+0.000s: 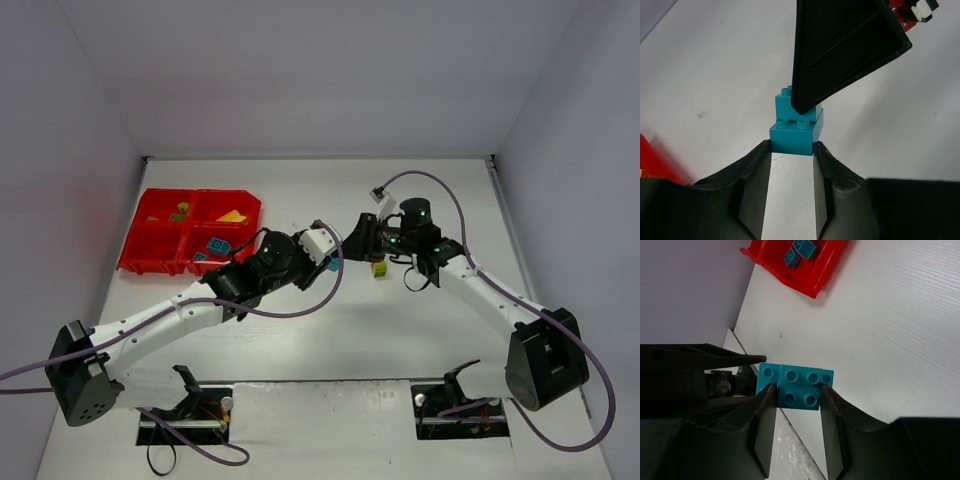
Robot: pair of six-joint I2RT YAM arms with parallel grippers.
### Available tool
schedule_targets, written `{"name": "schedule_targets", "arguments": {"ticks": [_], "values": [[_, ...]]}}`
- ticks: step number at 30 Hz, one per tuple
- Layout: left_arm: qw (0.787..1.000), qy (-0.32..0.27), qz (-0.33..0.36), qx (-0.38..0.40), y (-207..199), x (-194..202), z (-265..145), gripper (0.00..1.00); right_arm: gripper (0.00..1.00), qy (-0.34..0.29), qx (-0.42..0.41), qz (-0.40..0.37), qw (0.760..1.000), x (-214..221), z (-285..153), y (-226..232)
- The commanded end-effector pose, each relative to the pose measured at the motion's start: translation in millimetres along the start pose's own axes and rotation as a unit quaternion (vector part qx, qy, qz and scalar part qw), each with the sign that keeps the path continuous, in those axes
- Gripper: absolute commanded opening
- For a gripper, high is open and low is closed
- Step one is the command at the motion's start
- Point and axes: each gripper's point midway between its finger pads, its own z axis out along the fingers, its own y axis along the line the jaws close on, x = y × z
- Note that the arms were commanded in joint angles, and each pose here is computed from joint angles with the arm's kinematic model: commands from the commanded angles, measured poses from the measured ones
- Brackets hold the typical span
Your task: Sort the legos into containers by color
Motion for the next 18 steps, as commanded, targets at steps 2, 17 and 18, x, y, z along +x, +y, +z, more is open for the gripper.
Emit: {"name": "schedule_targets", "arguments": {"ticks": [2,17,18], "values": [[0.999,-0.015,-0.029,-0.007,6,-5,-1,0.0,0.0,-0.038,-0.037,-0.05,0.997,-22,-12,23],[0.997,0.0,-0.057,-0.043,15,11,-9,0.0,0.0,-0.071,0.012,-0.05,0.996,-38,-35,-11],[0.996,0.002,-0.06,-0.071,25,12,-11,0.0,0.0,-0.072,0.014,-0.051,0.996,-39,-35,-12]]}}
